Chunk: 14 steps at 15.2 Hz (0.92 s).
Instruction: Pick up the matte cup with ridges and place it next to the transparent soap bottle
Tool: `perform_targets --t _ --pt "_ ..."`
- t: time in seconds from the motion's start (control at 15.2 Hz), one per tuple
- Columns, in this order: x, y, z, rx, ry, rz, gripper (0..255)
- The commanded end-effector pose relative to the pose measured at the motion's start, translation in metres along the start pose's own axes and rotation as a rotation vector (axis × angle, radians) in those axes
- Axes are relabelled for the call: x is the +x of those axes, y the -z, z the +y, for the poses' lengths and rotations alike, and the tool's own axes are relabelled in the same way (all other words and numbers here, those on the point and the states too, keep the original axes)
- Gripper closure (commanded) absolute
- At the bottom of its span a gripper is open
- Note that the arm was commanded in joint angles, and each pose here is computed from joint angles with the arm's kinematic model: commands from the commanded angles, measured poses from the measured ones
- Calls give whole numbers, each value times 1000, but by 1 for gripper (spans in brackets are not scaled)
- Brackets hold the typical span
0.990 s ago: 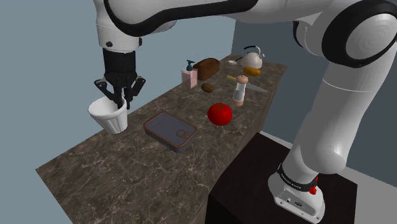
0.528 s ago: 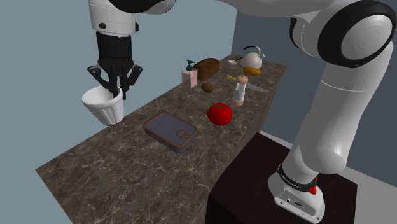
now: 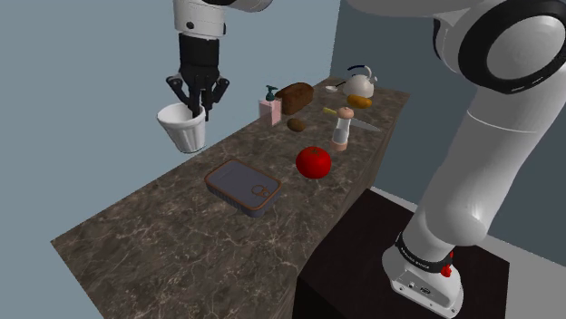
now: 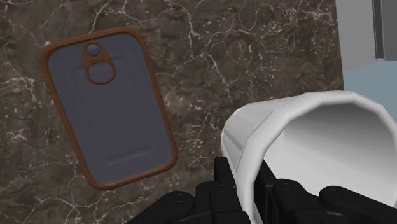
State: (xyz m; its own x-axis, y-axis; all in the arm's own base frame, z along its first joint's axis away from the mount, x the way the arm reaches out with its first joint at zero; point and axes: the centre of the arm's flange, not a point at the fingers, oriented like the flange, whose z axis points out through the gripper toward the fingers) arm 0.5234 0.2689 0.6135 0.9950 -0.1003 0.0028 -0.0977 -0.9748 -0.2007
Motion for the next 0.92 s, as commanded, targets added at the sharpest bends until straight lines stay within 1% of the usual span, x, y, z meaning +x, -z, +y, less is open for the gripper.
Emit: perform_targets --t 0.0,0.86 --pt "9 4 25 1 1 0 255" --pt "74 36 181 1 1 0 255"
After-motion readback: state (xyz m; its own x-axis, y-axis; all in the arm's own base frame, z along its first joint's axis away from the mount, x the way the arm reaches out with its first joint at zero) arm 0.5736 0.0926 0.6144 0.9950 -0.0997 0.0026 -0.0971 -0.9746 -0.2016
